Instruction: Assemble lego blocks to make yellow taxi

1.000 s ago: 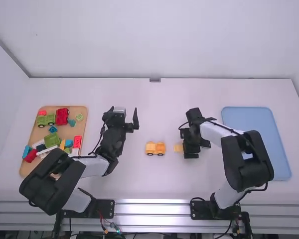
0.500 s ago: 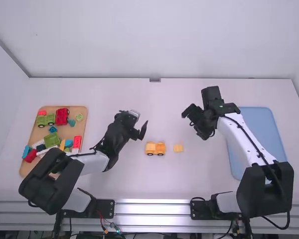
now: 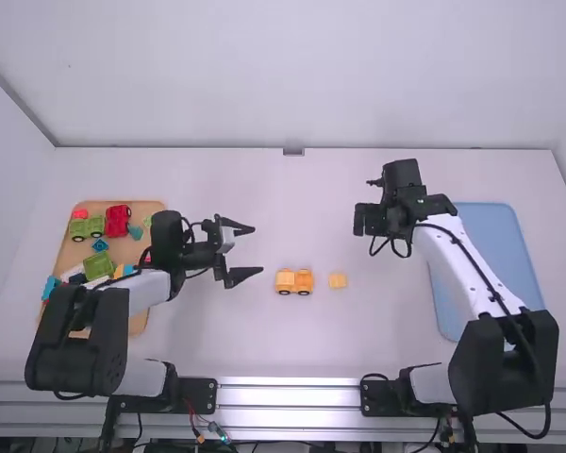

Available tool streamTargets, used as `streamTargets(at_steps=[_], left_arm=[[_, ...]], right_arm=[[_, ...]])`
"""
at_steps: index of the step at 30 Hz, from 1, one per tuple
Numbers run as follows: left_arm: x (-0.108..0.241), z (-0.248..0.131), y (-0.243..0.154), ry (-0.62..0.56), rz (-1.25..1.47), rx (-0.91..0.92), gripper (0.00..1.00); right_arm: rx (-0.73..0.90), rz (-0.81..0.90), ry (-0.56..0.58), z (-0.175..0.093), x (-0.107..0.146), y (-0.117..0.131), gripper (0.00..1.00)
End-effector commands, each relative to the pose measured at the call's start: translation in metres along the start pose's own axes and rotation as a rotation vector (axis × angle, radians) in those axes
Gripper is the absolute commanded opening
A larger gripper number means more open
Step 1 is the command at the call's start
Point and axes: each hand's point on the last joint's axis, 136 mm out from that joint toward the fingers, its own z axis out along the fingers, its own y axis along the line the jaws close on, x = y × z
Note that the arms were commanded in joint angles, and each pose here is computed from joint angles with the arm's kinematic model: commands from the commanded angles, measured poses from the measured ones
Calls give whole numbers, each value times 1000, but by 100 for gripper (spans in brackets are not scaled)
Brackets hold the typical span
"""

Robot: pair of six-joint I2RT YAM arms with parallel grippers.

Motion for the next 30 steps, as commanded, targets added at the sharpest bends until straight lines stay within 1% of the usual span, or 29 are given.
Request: streamTargets(at_steps=[1,3,4,5,6,8,11,14,16,19,20,23,25,26,30], left_arm=[[-25,-8,-25,-118,117,149,99],[-18,-4,-8,-60,132,57,99],[-16,-4,-4,-46,89,39,99],[-16,-4,-4,-43,61,37,99],[-14,-4,-3,-36,2,30,99],[-14,-4,0,-33,-29,18,99],[-9,0,0,-12,-32,7,100],[5,8,-3,32,4,9,99],[13,16,-9,54,15,39,100],[31,34,-17,115,43,98,99],[32,35,-17,116,44,102,99],[41,48,-22,127,50,169,99],[46,53,-22,134,26,185,99],[50,56,-22,137,16,196,99],[58,64,-26,140,15,221,99]], right_arm=[[-214,-402,-58,-8,-6,38,98],[-442,-680,-148,-20,0,76,99],[-504,-755,-179,-24,3,86,99],[-535,-793,-197,-26,5,90,98],[-603,-886,-244,-29,11,98,98],[-673,-959,-303,-31,17,104,99],[-736,-1025,-372,-21,32,108,99],[-768,-1033,-409,-6,45,111,99],[-778,-1041,-423,2,55,111,99],[-804,-1100,-441,16,81,111,99],[-808,-1108,-444,16,84,111,99],[-840,-1155,-438,28,103,109,99],[-841,-1157,-429,36,107,102,100],[-847,-1151,-432,41,108,99,98],[-890,-1120,-457,55,112,88,97]])
